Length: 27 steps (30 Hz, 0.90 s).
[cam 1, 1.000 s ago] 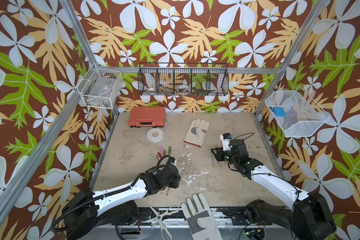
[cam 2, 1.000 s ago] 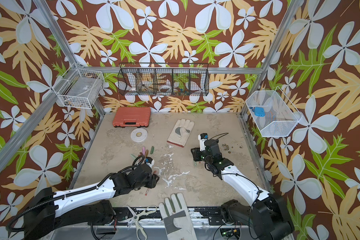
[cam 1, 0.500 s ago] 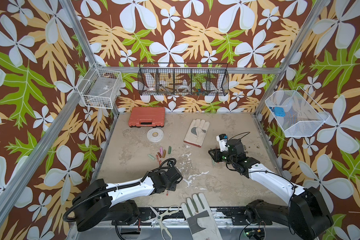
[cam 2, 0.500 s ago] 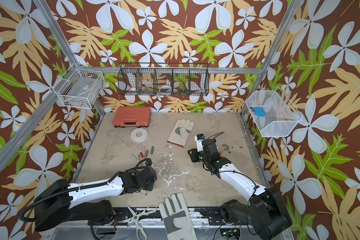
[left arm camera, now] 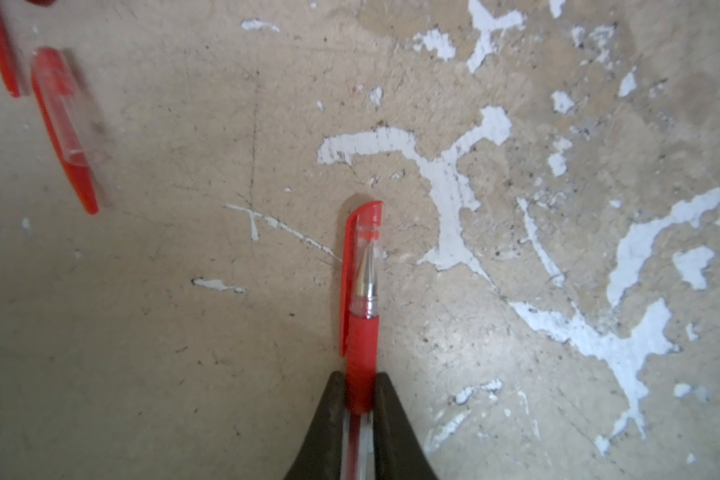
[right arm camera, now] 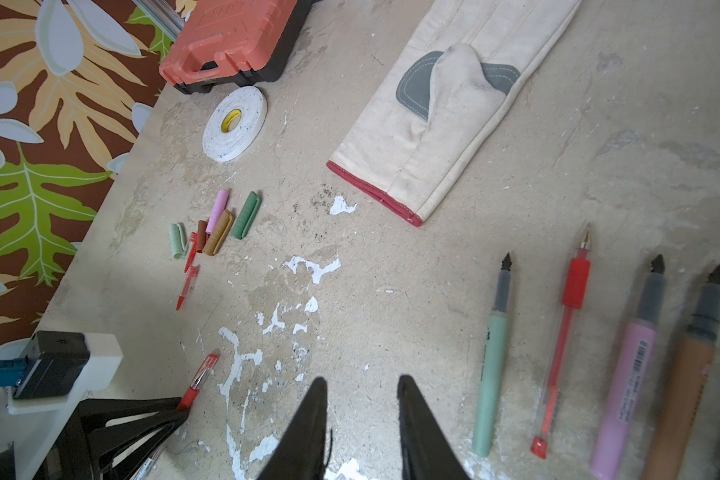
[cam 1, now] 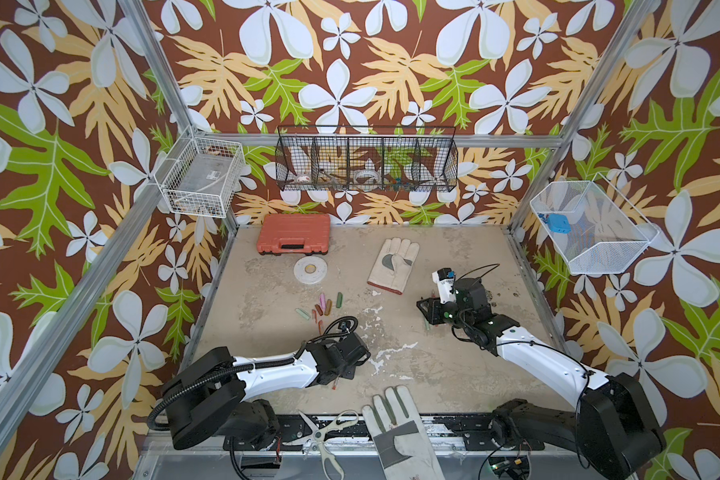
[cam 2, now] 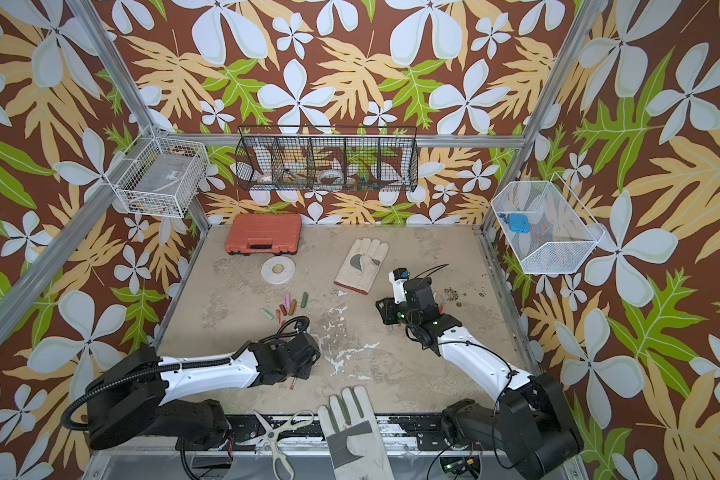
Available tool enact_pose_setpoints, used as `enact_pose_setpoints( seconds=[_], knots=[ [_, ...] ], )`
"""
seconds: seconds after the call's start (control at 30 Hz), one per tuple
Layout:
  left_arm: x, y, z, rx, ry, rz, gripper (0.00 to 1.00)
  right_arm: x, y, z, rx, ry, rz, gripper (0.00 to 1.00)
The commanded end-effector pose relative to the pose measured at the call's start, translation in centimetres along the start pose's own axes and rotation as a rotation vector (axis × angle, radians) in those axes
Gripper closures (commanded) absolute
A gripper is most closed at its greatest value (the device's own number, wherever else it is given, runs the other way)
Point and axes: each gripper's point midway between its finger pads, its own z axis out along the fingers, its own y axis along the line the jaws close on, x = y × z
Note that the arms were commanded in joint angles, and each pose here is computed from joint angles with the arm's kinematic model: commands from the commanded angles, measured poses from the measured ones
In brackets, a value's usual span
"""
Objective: Open the pen caps
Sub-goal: 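Close the left gripper on the capped red pen and lift it, then raise the red pen upright with left while the open right gripper approaches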
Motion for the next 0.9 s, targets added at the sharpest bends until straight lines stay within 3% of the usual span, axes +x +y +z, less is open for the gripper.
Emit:
enact_pose_setpoints(
  seconds=[0.0, 0.2, 0.33, 0.5, 0.63, 0.77, 0.87],
  knots=[
    [2.1, 0.7, 0.2, -0.015, 0.088, 0.016, 0.88, -0.3, 0.1, -0.1, 0.002, -0.008, -0.014, 0.7],
    [-1.3, -1.7, -1.5, 0.085, -0.011, 0.031, 0.98, -0.1, 0.6, 0.0, -0.028, -0.002, -0.014, 0.7],
    [-7.3, -3.6, -4.2, 0.167, -0.168, 0.02, 1.0, 0.4, 1.9, 0.3, -0.119, 0.017, -0.033, 0.7],
    [-15.4, -3.8, -7.6, 0.321, -0.381, -0.098, 1.0, 0.7, 4.1, 0.2, -0.254, 0.025, -0.056, 0.66],
    [-19.7, -4.1, -9.6, 0.409, -0.535, -0.116, 1.0, 0.1, 6.3, -1.0, -0.381, -0.02, -0.084, 0.66],
    [-21.9, -4.2, -10.9, 0.537, -0.674, -0.178, 1.0, -0.2, 8.4, -2.5, -0.51, -0.061, -0.118, 0.66],
    [-21.6, -4.2, -12.0, 0.664, -0.759, -0.209, 1.0, -0.2, 9.1, -3.2, -0.552, -0.083, -0.142, 0.63]
  ],
)
